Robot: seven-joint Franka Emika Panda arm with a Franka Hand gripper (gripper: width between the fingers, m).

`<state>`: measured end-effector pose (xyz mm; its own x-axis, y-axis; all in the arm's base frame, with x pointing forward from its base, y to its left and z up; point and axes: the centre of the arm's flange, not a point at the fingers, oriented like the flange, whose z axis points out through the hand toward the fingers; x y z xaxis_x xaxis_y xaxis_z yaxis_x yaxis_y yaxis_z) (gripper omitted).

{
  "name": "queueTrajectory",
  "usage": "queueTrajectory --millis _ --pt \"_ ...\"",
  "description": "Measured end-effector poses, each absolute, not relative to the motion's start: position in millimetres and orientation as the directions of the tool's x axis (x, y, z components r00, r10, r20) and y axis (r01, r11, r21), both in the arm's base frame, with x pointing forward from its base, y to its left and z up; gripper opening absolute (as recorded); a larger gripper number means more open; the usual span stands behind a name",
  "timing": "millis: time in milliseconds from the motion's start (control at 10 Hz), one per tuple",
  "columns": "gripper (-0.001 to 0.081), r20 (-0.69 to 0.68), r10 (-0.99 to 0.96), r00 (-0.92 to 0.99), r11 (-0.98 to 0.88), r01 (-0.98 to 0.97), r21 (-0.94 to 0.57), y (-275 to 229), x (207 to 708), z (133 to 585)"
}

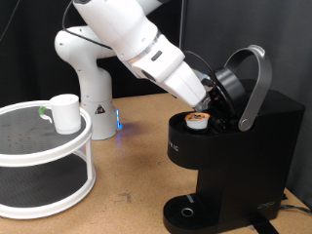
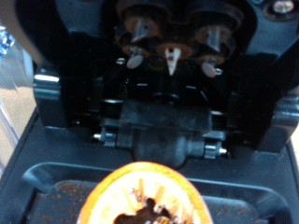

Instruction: Make a cup of coffee with the keurig machine

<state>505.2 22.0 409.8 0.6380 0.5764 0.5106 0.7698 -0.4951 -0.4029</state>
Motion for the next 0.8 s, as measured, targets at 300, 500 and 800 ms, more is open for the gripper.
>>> queueTrajectory --millis 300,500,800 --pt "0.0803 0.589 0.51 0.626 -0.492 0.775 -0.397 -1.1 503.7 426.9" --pt "0.0803 0.61 0.48 0.63 -0.48 0.771 -0.419 -24.2 495.6 444.4" --pt "0.0803 0.605 0.46 0.651 -0.494 0.753 -0.435 -47.8 489.3 455.6"
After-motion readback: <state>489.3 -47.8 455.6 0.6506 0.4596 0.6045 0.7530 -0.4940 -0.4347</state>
